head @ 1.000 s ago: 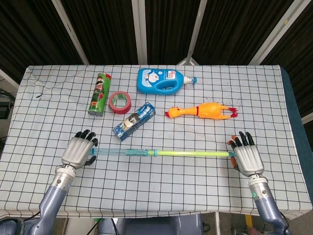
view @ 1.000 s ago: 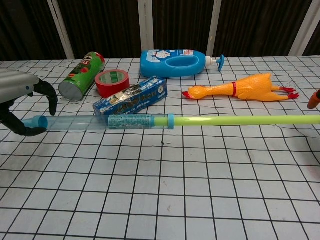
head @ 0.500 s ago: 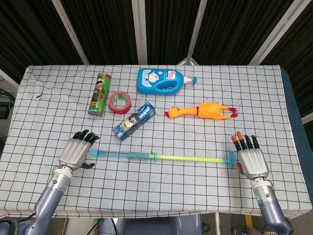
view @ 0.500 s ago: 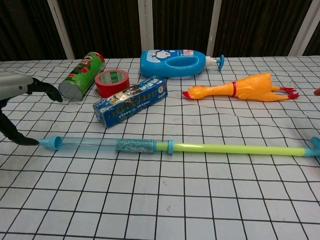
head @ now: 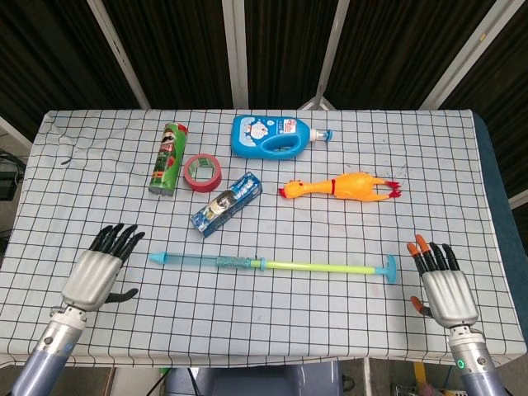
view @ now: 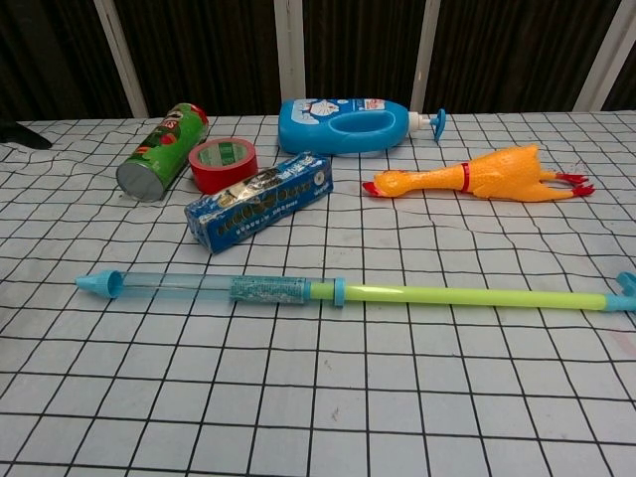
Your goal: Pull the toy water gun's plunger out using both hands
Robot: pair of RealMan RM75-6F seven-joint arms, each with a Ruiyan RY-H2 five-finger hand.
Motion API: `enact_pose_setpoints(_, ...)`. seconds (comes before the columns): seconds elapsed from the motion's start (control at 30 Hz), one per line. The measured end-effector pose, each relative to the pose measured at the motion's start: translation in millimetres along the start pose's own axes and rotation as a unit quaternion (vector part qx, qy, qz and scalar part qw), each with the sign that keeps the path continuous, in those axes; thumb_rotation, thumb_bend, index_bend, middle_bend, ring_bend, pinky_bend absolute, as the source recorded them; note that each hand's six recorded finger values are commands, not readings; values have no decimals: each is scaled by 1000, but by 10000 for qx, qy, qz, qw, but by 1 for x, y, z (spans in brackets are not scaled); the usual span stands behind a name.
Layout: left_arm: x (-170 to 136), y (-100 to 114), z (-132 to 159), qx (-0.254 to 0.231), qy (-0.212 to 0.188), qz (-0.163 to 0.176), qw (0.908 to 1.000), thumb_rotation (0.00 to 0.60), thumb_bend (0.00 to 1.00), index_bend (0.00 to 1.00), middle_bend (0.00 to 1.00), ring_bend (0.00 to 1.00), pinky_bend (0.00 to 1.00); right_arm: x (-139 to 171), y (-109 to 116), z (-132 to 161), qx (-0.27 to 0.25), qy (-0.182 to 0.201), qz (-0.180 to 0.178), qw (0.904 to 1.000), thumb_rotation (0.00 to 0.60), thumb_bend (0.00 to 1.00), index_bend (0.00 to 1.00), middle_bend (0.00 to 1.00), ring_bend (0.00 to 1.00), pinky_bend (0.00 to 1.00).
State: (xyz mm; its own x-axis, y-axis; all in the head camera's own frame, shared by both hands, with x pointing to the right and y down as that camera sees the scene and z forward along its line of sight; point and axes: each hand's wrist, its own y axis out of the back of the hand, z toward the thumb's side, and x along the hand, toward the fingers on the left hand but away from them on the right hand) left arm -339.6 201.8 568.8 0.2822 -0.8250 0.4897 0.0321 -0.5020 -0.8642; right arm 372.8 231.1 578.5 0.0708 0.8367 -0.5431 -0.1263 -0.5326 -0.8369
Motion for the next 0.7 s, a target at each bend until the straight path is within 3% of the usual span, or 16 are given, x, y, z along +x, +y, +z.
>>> enact_pose_setpoints(0.2,-54,-2,-33,-81,179,196,9996,600,63,0,0,0,0,34,3,-12,-107,63,-212,9997,600,264,0,0,0,0)
enact_pose_setpoints(0.3,-66,-1,-42,-60,263,248,9993,600,62,0,0,0,0,43,3,-20,-96,21,-316,9995,600,264,0,0,0,0)
enact_pose_setpoints(0.5,-82,-8,-63,2,393,238,9989,600,63,0,0,0,0,55,0,-33,-357,-124,-355,9987,600,264,0,0,0,0)
enact_pose_setpoints(0.7,-77,-9,-69,-60,471,322,9984,600,62,0,0,0,0,59,0,-34,-450,-90,-458,9979,600,263,0,0,0,0)
